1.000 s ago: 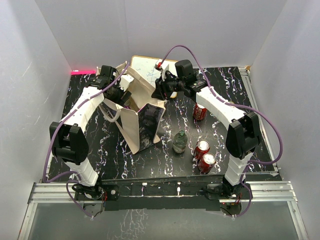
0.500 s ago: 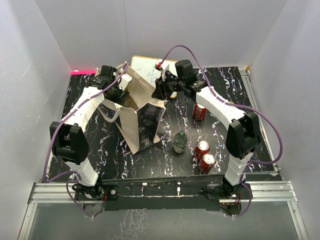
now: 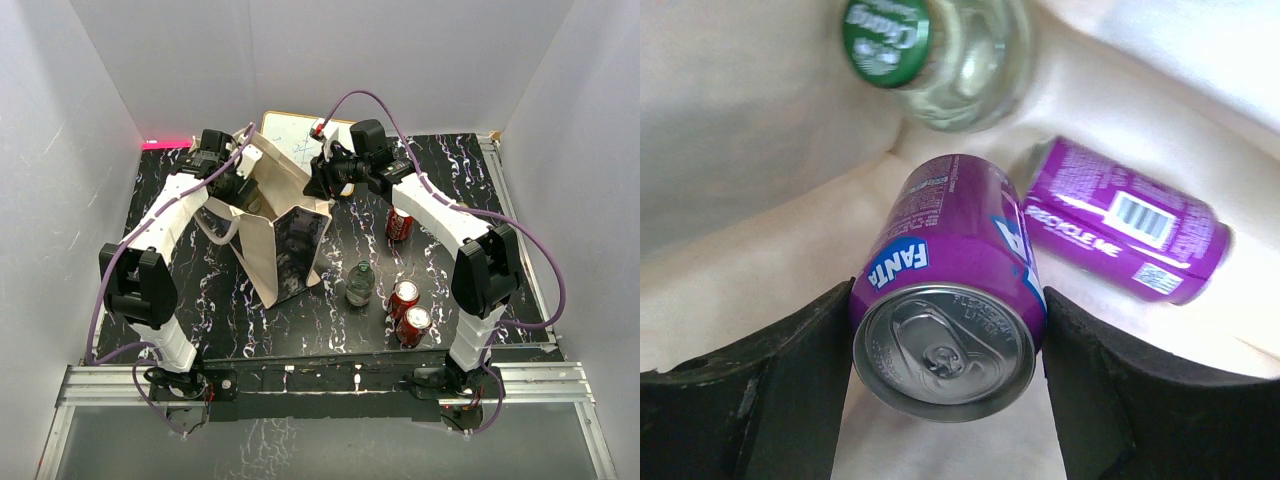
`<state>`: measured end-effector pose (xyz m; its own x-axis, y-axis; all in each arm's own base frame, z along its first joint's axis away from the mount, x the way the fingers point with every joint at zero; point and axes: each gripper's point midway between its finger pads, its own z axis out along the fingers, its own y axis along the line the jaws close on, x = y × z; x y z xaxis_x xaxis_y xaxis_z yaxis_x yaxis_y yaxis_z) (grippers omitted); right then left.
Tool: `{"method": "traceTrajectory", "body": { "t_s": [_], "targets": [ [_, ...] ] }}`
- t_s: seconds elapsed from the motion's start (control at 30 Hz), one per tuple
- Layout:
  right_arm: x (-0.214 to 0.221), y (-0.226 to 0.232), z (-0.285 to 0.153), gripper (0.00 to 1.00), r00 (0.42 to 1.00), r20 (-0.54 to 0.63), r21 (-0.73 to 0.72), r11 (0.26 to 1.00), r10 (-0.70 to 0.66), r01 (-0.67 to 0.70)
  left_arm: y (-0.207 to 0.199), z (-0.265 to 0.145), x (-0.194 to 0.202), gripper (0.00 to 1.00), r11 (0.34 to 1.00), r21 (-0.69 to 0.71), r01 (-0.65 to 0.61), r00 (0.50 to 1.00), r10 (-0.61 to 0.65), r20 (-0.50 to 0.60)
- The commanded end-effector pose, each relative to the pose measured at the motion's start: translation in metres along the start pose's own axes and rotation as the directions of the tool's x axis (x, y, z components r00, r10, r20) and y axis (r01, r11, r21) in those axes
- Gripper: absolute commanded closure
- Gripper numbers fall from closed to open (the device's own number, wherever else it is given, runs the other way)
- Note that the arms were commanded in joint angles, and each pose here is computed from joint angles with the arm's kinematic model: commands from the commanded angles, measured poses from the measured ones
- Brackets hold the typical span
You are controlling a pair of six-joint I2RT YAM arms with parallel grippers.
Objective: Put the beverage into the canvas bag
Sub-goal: Place the drink in the canvas bag.
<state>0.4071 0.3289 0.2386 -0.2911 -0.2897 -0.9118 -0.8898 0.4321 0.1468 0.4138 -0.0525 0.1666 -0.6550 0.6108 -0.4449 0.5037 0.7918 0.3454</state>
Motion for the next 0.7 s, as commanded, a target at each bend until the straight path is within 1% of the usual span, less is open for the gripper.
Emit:
{"method": "traceTrajectory", "body": {
  "t_s": [0.0, 0.2, 0.27, 0.4, 0.47, 0.53, 0.67],
  "targets": [
    [-0.027, 0.003, -0.012, 0.63, 0.998, 0.059, 0.022, 0.999, -0.032, 0.031, -0.016, -0.045, -0.028, 1.0, 0.99, 0.138, -0.032, 0.984, 0.007, 0.178],
    [-0.028, 0.005, -0.012, 0.64, 0.998, 0.063, 0.024, 0.999, -0.026, 0.024, -0.051, -0.082, -0.051, 1.0, 0.931, 0.335, -0.144, 0.94, 0.023, 0.339],
    [-0.029, 0.007, -0.012, 0.64, 0.998, 0.065, 0.022, 0.999, -0.027, 0.026, -0.063, -0.09, -0.053, 1.0, 0.902, 0.393, -0.177, 0.933, 0.027, 0.359],
    [-0.029, 0.009, -0.012, 0.64, 0.998, 0.064, 0.023, 0.999, -0.028, 0.027, -0.086, -0.087, -0.041, 1.0, 0.831, 0.519, -0.199, 0.955, 0.045, 0.295],
    [-0.028, 0.01, -0.013, 0.64, 0.998, 0.062, 0.024, 0.999, -0.025, 0.024, -0.093, -0.081, -0.034, 1.0, 0.809, 0.554, -0.195, 0.965, 0.059, 0.254],
    [-0.027, 0.011, -0.014, 0.64, 0.998, 0.062, 0.027, 0.999, -0.025, 0.024, -0.098, -0.072, -0.031, 1.0, 0.799, 0.569, -0.195, 0.971, 0.074, 0.229],
    [-0.027, 0.012, -0.016, 0.64, 0.998, 0.062, 0.031, 0.999, -0.027, 0.025, -0.107, -0.06, -0.027, 1.0, 0.805, 0.549, -0.225, 0.969, 0.125, 0.214]
  ]
}}
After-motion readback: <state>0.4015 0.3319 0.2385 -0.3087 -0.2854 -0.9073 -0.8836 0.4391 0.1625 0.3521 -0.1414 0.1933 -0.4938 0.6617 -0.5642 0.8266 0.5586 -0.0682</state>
